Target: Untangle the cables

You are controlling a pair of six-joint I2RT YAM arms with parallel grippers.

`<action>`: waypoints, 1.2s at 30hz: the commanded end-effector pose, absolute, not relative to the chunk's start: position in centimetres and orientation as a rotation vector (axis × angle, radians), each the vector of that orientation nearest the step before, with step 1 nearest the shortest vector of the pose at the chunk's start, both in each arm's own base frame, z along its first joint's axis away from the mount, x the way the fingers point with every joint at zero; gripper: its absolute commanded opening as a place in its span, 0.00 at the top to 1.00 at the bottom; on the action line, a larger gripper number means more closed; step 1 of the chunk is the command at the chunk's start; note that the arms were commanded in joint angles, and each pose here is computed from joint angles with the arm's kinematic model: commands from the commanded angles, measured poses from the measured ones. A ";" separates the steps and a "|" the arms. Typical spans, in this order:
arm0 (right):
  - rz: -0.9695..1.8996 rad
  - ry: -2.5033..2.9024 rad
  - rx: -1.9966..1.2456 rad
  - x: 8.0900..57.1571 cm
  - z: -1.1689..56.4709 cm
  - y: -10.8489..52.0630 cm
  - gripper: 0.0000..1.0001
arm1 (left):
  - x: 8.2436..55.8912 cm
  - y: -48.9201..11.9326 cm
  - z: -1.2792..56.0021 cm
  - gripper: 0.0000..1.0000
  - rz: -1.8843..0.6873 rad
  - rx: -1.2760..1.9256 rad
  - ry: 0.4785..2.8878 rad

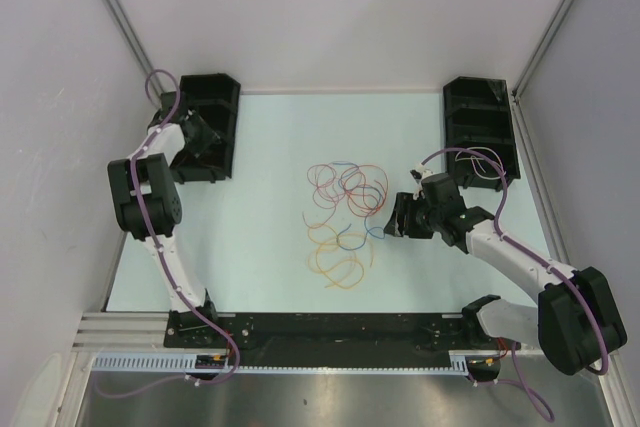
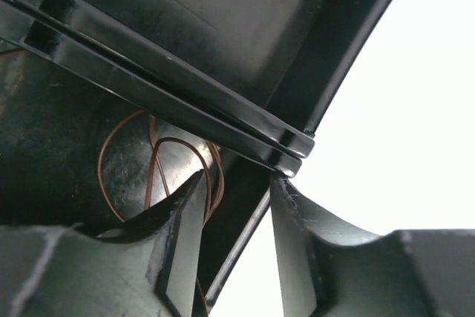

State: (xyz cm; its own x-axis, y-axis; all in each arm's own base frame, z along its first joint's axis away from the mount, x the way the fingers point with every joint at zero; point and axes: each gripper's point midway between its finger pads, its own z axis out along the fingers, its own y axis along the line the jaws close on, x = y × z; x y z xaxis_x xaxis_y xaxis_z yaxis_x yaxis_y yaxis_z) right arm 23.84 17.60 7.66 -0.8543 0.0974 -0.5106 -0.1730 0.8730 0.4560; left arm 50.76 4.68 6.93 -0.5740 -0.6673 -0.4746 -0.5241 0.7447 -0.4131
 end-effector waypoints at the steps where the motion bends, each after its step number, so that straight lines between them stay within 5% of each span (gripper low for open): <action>1: 0.704 2.476 -0.072 24.4 8.0 18.0 0.42 | 52.2 3.7 11.6 0.54 -0.327 -0.810 2.272; 22: 0.707 2.485 -0.065 24.5 7.7 18.1 0.42 | 52.1 2.5 20.3 0.46 -0.184 -0.746 2.212; 36: 0.714 2.499 -0.071 24.3 7.3 18.3 0.43 | 48.5 4.3 15.1 0.56 0.069 -0.795 2.257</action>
State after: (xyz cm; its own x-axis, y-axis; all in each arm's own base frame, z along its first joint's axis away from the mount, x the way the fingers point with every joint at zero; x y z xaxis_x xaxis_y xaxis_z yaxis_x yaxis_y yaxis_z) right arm 23.98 18.00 7.05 -0.8632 0.0918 -0.4965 -0.1759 0.8671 0.4661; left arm 47.47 2.49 15.51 -0.5625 -0.5430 -0.6236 -0.5361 0.8137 -0.2249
